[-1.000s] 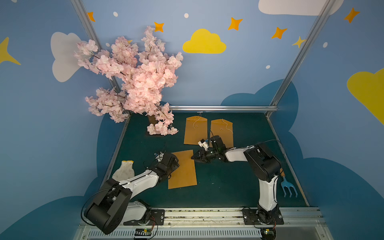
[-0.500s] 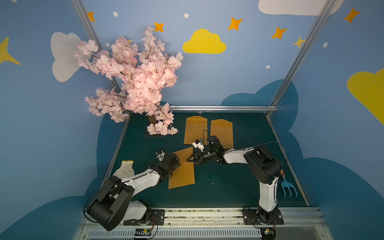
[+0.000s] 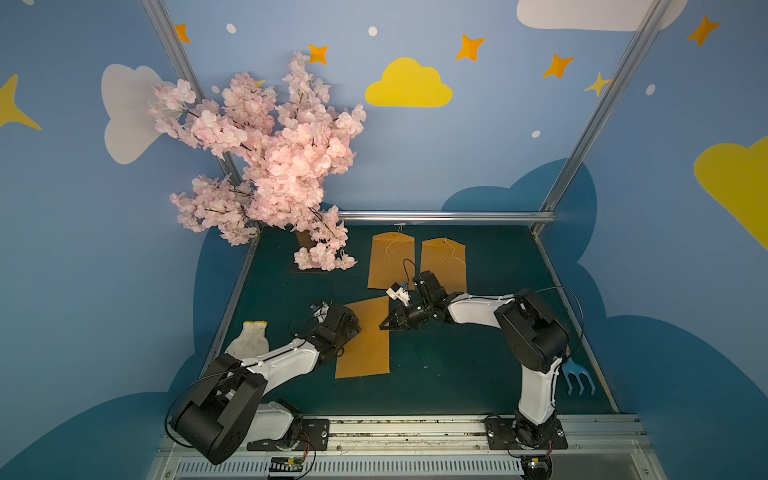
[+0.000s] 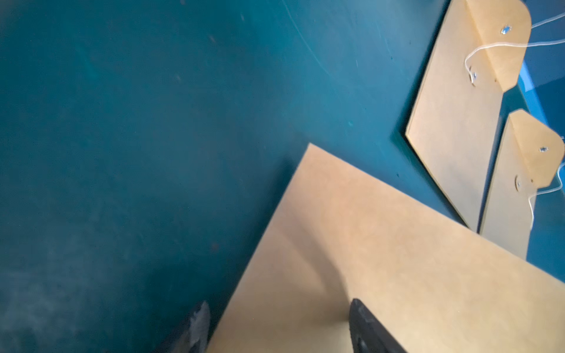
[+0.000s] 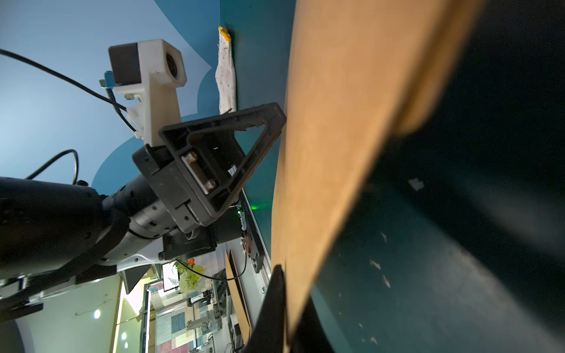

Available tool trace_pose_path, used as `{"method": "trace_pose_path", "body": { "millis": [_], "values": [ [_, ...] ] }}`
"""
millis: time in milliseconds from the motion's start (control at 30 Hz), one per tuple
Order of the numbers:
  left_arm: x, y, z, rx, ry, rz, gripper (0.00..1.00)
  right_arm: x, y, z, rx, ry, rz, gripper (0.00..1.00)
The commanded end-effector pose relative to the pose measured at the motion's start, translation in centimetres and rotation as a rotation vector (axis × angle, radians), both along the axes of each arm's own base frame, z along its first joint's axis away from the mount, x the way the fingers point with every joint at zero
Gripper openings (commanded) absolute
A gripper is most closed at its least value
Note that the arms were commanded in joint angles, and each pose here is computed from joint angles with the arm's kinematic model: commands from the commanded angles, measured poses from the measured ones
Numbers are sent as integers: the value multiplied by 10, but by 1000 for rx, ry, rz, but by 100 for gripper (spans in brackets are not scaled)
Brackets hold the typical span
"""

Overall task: Open the file bag
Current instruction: Pick up the file bag from the center of the board.

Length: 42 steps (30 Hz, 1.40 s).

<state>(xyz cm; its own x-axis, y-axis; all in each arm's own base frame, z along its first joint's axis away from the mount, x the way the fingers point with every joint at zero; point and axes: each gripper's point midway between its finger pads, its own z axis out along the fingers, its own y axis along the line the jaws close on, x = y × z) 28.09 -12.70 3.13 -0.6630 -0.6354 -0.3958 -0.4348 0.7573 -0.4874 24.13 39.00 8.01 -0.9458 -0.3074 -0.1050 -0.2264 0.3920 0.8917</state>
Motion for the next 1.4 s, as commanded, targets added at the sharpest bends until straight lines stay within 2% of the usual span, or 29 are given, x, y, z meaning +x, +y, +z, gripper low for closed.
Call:
{"method": "trace_pose_path", "body": {
  "millis": [0, 267, 300, 367, 567, 633, 733, 1067, 1300, 1367],
  "values": [
    [-49, -2, -24, -13, 194, -86, 74, 4, -2, 19, 14, -70, 23, 1],
    [-45, 2, 12, -91, 61, -115, 76, 12, -17, 54, 64, -131, 40, 0],
    [-44, 1, 17, -106, 46, -125, 83, 13, -22, 61, 78, -139, 41, 0],
    [-42, -1, 26, -128, 17, -146, 85, 14, -31, 74, 101, -149, 43, 0],
    [-26, -19, 63, -240, -124, -222, 86, 11, -61, 111, 130, -201, 58, 0],
    [-20, -26, 75, -283, -177, -256, 90, 8, -67, 119, 136, -217, 63, 0],
    [-9, -39, 94, -360, -247, -310, 91, 5, -72, 127, 144, -225, 70, 0],
    [5, -67, 136, -505, -378, -427, 85, 5, -75, 145, 174, -244, 83, 0],
    [4, -77, 155, -566, -432, -484, 69, 10, -77, 152, 177, -255, 77, 0],
    [4, -80, 156, -584, -434, -495, 61, 14, -78, 152, 168, -263, 67, 0]
  ]
}}
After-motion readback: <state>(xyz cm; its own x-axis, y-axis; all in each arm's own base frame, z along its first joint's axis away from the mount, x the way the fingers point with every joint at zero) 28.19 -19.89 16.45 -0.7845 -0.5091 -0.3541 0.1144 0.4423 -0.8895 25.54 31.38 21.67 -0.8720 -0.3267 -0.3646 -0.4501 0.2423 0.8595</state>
